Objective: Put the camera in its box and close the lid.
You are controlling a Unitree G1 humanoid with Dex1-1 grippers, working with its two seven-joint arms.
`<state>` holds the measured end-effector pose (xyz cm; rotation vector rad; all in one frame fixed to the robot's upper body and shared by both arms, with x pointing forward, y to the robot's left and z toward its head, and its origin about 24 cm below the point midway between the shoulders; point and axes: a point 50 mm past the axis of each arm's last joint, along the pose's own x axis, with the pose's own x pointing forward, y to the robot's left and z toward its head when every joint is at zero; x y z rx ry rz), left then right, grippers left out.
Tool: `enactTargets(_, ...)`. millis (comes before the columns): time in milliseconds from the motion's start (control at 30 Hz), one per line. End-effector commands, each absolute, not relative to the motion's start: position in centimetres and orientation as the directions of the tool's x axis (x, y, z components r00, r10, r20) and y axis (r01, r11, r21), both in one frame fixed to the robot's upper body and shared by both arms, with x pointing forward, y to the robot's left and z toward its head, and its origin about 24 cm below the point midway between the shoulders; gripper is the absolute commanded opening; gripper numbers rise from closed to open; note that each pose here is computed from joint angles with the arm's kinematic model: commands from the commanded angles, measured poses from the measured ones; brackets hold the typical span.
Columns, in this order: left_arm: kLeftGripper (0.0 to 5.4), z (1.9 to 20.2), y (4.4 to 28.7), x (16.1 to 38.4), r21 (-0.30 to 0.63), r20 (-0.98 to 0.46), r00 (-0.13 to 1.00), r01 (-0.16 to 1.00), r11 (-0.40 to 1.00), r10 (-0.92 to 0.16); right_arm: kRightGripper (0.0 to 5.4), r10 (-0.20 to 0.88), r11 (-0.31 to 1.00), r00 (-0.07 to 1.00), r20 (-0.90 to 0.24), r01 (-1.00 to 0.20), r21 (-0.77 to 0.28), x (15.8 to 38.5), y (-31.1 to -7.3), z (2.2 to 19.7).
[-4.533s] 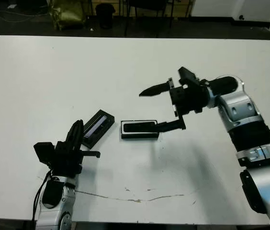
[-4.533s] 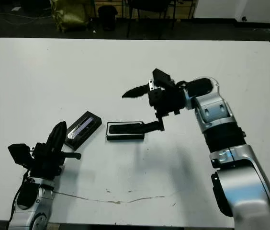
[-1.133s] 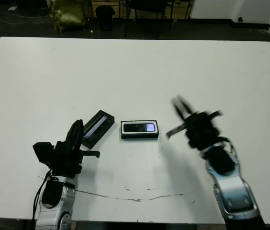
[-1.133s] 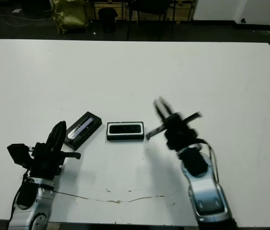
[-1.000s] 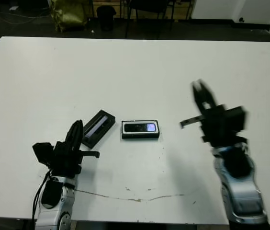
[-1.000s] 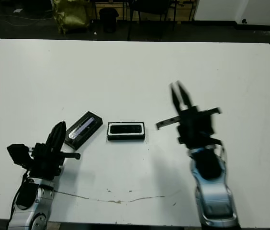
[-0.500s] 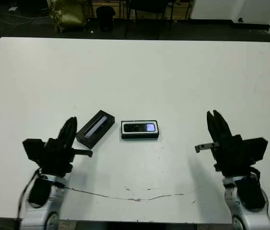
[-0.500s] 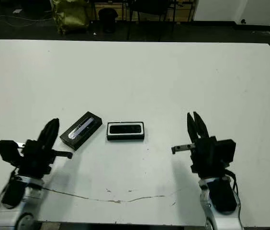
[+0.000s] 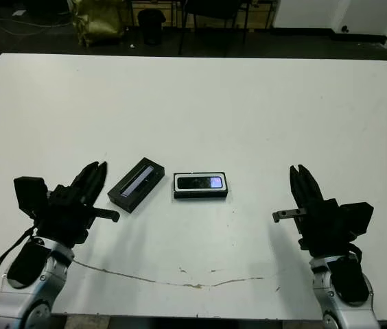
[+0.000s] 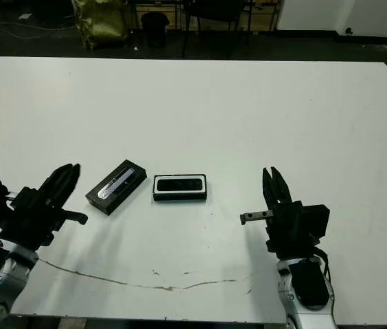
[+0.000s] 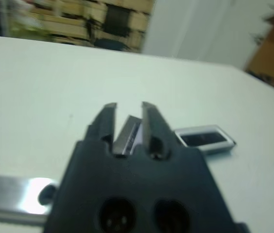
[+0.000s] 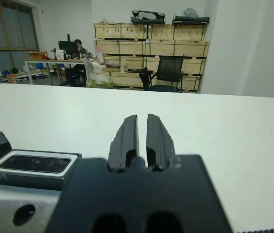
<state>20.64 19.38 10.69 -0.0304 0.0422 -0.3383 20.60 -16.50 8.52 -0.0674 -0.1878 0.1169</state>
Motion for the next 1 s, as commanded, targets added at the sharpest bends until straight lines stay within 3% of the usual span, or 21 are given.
enactTargets(33, 2.04, 10.3, 19.5, 21.0, 0.028, -0.084, 0.908, 0.414, 0.910, -0.411, 0.00, 0.106, 0.992, 0.983, 0.148, -0.093, -0.088, 20.5, -16.7, 8.2)
enactTargets(167, 3.00, 9.9, 19.4, 21.4, 0.010, -0.097, 0.876, 0.476, 0.879, -0.473, 0.00, 0.096, 0.993, 0.985, 0.143, -0.083, -0.089, 20.5, -16.6, 8.4)
enactTargets(500, 5.38, 9.1, 19.6, 22.0, 0.032, -0.085, 0.877, 0.477, 0.878, -0.473, 0.00, 0.106, 0.991, 0.985, 0.139, -0.092, -0.100, 20.6, -16.5, 8.2)
enactTargets(1000, 5.38, 7.7, 19.5, 22.2, -0.023, -0.109, 0.887, 0.450, 0.893, -0.449, 0.00, 0.118, 0.990, 0.984, 0.134, -0.106, -0.098, 20.6, -16.4, 7.8)
